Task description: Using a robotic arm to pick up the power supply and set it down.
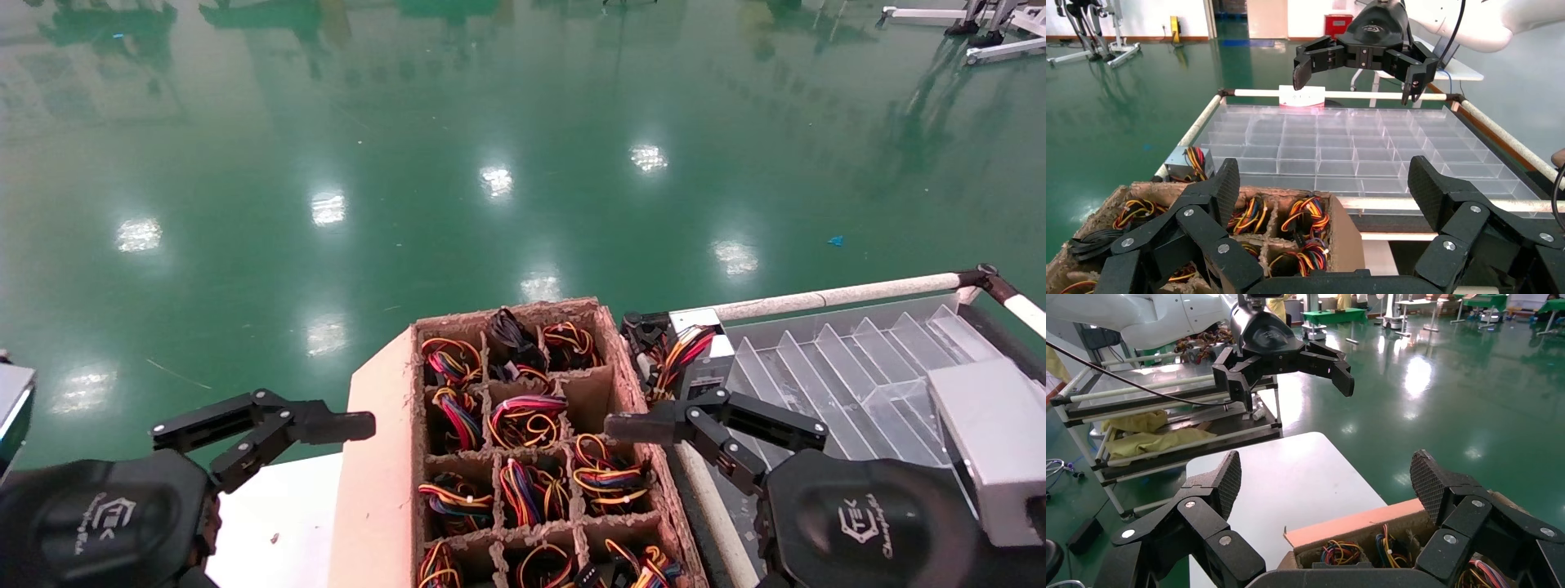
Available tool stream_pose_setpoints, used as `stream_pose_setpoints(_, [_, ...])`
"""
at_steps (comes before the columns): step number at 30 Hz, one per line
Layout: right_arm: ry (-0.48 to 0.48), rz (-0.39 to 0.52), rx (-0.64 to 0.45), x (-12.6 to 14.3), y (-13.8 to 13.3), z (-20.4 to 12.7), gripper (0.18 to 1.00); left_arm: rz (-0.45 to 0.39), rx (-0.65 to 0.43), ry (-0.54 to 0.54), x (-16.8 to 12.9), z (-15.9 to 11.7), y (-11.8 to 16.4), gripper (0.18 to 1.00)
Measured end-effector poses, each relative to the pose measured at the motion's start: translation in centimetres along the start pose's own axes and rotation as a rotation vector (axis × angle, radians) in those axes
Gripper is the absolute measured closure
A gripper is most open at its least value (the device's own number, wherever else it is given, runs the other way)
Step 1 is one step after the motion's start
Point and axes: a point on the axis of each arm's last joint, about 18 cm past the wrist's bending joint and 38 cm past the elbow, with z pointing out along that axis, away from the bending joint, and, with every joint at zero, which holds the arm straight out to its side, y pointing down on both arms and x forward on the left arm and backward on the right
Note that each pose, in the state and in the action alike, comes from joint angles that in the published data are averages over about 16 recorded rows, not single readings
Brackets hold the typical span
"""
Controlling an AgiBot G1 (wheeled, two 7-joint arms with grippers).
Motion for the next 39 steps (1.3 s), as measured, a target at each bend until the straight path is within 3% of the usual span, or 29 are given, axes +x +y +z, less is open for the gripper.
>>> stream_pose_setpoints(12, [0.000, 0.000, 0.000, 0.00, 0.00, 0.00, 0.180, 0.000, 0.000, 0.000, 0.00, 0.00, 0.00, 0.186])
stream_pose_setpoints(24, [0.000, 0.000, 0.000, 0.00, 0.00, 0.00, 0.180, 0.000, 0.000, 0.000, 0.00, 0.00, 0.00, 0.248])
stream_pose_setpoints(30, [0.000, 0.000, 0.000, 0.00, 0.00, 0.00, 0.180, 0.000, 0.000, 0.000, 0.00, 0.00, 0.00, 0.330])
stream_pose_setpoints(39, [0.004, -0.001, -0.004, 0.08, 0.06, -0.06, 0.180, 0.000, 0.000, 0.000, 0.00, 0.00, 0.00, 0.520])
